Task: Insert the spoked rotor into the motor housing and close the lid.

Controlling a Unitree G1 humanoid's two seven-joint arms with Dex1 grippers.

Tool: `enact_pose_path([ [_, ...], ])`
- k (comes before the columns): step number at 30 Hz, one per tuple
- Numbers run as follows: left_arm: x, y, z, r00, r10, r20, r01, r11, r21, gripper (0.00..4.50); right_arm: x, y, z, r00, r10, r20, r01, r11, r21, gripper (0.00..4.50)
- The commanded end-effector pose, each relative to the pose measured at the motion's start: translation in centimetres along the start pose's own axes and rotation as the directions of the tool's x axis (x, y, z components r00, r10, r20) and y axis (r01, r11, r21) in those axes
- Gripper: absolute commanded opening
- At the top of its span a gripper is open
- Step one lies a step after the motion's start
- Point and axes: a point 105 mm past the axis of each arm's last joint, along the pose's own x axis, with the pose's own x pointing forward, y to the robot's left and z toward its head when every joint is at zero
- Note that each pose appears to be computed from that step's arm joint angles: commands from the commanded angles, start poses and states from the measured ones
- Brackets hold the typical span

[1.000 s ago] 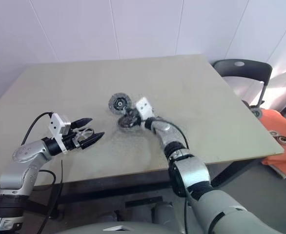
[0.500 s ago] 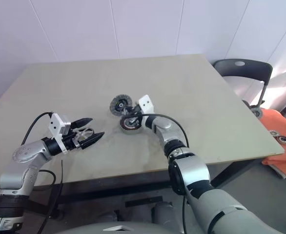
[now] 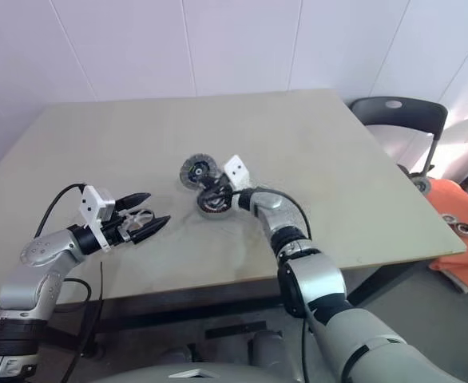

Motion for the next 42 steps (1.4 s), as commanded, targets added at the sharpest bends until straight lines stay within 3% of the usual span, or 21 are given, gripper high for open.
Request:
enact_pose_path([
  [1, -1.3, -0.2, 1.1, 1.0, -0.021, 0.009, 0.021, 1.0, 0.02, 4.5, -2.0, 1.7, 3.5, 0.949, 0.308, 0.065, -0.313, 0.947, 0.073, 0.01],
  [5, -2.3, -0.5, 0.9, 0.999, -0.04, -0.022, 0.04, 0.999, -0.006, 4.5, -3.9, 2.4, 3.5, 0.914, 0.405, -0.017, -0.404, 0.913, 0.052, 0.01],
  [12, -5.2, 0.3, 1.4, 0.998, 0.032, -0.053, -0.039, 0.991, -0.127, 4.5, -4.1, 1.8, 3.6, 0.931, 0.359, -0.066, -0.36, 0.933, -0.014, 0.01],
  [22, -9.2, 0.2, -0.4, 0.954, 0.294, -0.06, -0.3, 0.933, -0.2, 4.5, -3.1, 2.3, 2.2, 0.932, 0.352, -0.087, -0.355, 0.935, -0.015, 0.01],
  [32, -7.4, -1.3, -2.8, 0.915, 0.404, -0.005, -0.361, 0.811, -0.46, 4.5, -2.6, 2.4, 1.9, 0.932, 0.349, -0.101, -0.352, 0.936, -0.018, 0.01],
  [38, -6.3, -2.1, -3.5, 0.903, 0.429, 0.021, -0.309, 0.683, -0.662, 4.5, -2.9, 2.0, 1.5, 0.938, 0.326, -0.119, -0.331, 0.943, -0.025, 0.01],
  [42, -6.2, -1.1, -4.7, 0.869, 0.495, -0.017, -0.356, 0.601, -0.716, 4.5, -3.0, 1.8, 1.2, 0.941, 0.313, -0.125, -0.319, 0.947, -0.027, 0.01],
])
